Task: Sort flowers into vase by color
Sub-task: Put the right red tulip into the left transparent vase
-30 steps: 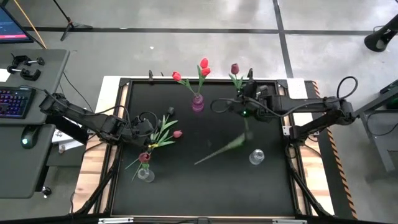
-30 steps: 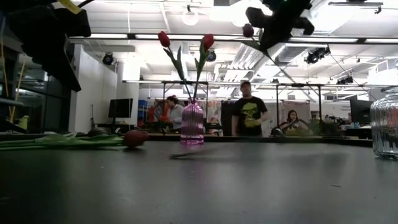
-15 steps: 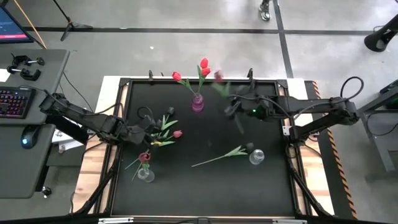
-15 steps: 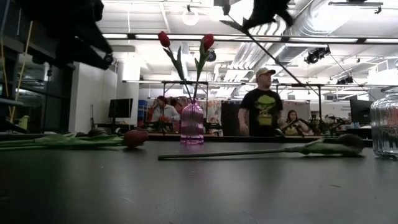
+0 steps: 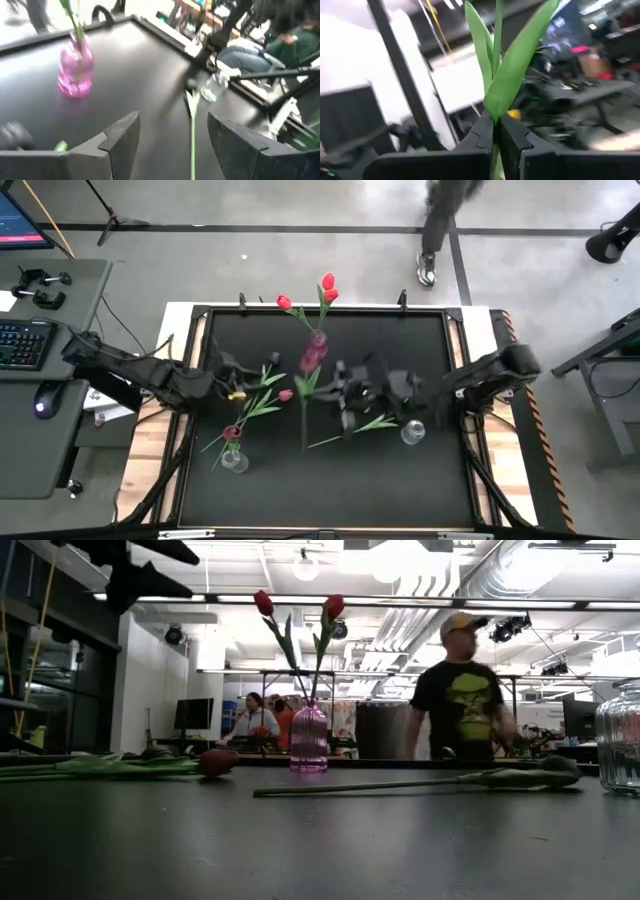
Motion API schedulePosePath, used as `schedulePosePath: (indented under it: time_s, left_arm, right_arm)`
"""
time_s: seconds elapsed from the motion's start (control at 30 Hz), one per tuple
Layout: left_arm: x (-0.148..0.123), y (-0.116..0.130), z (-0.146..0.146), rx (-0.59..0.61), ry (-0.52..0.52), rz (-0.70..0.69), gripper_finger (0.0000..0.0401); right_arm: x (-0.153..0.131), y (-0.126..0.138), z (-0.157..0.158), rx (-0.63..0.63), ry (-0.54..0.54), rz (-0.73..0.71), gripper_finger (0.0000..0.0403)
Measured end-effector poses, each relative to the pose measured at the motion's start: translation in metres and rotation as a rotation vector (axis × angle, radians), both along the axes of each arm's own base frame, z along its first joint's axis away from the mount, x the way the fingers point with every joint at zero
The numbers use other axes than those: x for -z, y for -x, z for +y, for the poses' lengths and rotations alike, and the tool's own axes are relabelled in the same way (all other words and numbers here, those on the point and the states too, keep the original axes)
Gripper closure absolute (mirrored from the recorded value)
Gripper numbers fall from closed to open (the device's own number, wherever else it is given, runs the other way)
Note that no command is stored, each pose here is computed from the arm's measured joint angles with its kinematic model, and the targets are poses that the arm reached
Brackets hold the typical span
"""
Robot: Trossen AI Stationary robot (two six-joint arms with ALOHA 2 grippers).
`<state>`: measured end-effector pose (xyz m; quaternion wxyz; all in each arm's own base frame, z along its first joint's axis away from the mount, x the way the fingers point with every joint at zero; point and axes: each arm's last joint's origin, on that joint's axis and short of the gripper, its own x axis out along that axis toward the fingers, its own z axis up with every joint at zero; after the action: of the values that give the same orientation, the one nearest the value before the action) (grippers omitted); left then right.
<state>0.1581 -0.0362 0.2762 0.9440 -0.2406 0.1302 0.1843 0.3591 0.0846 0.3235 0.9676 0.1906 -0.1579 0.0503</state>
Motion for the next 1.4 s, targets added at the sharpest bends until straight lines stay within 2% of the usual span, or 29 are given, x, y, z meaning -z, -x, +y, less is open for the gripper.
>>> schedulePosePath:
  time_s: [0.2,0.37,0.53,0.67,0.8,1.1,1.23,1.4]
  left_arm:
    - [-0.013,0.017,0.009,-0.001,-0.088,-0.059,0.0183]
    - [-0.019,0.027,0.012,0.009,-0.135,-0.084,0.0183]
    - [-0.021,0.029,0.013,0.015,-0.149,-0.092,0.0183]
    - [-0.02,0.029,0.013,0.015,-0.15,-0.088,0.0183]
    - [-0.019,0.03,0.013,0.017,-0.156,-0.069,0.0183]
    - [-0.014,0.031,0.013,0.06,-0.168,-0.022,0.0183]
    - [-0.014,0.032,0.013,0.069,-0.173,-0.016,0.0183]
    - [-0.014,0.032,0.013,0.055,-0.177,-0.018,0.0183]
  right_arm:
    - [0.019,-0.067,0.038,-0.011,-0.028,-0.05,0.0403]
    - [0.008,-0.116,0.054,-0.002,-0.018,-0.144,0.0403]
    - [0.002,-0.15,0.066,0.003,0.003,-0.134,0.0403]
    - [-0.004,-0.166,0.072,0.001,0.006,-0.133,0.0403]
    - [-0.001,-0.178,0.075,0.01,0.053,-0.081,0.0403]
    - [0.008,-0.187,0.068,0.054,0.175,-0.036,0.0403]
    - [0.014,-0.192,0.061,-0.029,0.267,0.004,0.0403]
    - [0.015,-0.195,0.049,-0.029,0.306,0.011,0.0403]
